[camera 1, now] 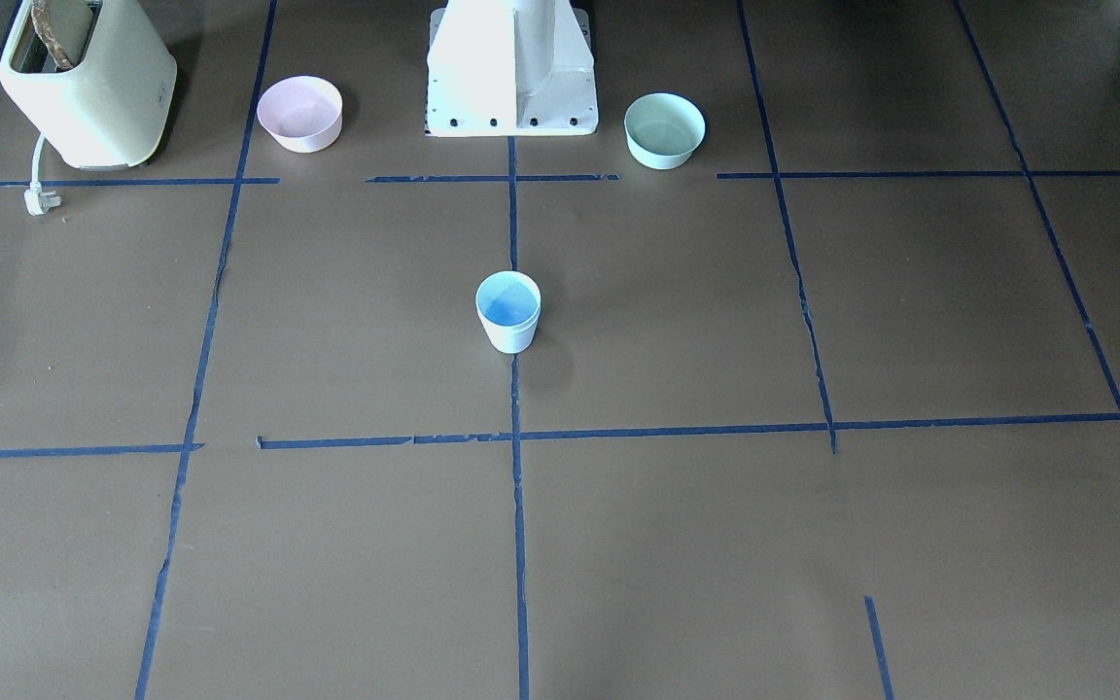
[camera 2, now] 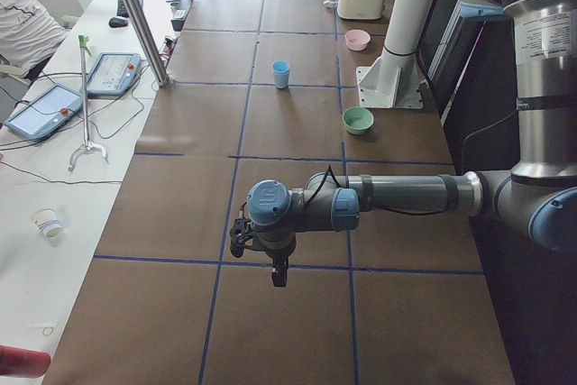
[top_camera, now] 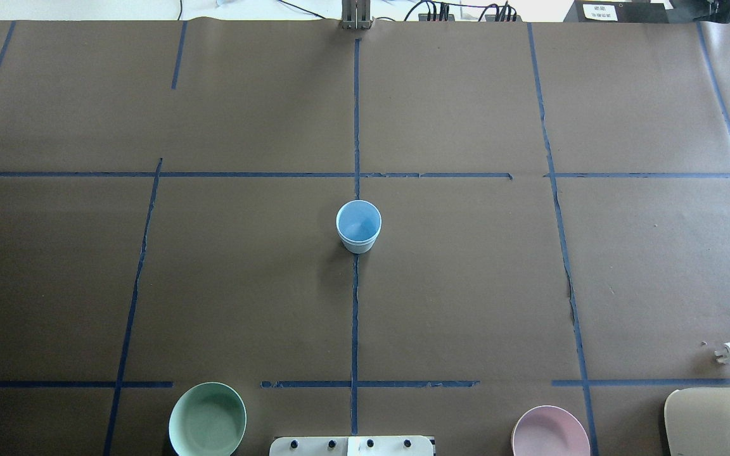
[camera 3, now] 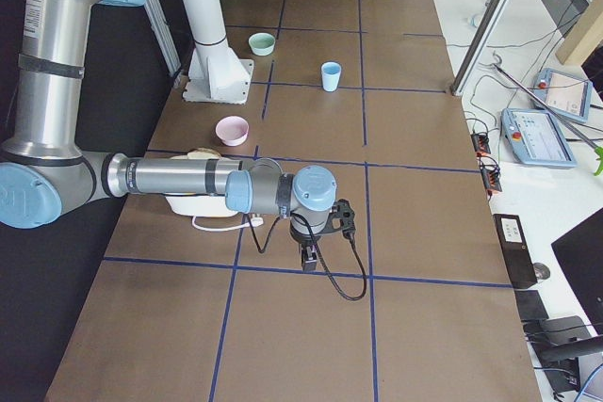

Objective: Stack blue cups with both arms

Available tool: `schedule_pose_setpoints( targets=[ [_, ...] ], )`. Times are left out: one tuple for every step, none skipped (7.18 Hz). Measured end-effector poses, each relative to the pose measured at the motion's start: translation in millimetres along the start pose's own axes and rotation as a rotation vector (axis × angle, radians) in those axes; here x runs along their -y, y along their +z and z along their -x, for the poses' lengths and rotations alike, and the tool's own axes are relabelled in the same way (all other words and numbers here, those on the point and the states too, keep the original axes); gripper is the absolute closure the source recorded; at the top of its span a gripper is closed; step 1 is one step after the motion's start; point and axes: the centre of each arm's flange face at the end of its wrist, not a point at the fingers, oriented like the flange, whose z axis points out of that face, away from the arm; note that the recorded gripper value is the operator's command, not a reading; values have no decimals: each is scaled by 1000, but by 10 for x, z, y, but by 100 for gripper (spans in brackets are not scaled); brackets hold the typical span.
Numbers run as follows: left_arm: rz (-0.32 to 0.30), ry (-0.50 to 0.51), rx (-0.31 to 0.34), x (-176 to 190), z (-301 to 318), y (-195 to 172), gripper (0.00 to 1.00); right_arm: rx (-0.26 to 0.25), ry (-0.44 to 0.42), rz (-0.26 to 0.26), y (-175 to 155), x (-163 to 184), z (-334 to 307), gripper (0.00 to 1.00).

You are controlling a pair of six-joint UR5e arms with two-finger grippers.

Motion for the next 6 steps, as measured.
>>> schedule_pose_setpoints(
  targets=[
    [-1,3,0,3,-11,-4,0,1,0,4,22,3,-3,0],
    [-1,4,0,4,-15,-6,0,2,-2,8,40,7,-1,0],
    [-1,5,0,5,-18,-6,0,3,-3,11,54,11,2,0],
    [-1,6,0,6,-22,-3,0,3,-5,12,61,14,7,0],
    [1,8,0,8,-29,4,0,3,-7,12,68,18,8,0],
    [4,11,0,11,-42,17,0,3,-13,9,81,26,3,0]
  ],
)
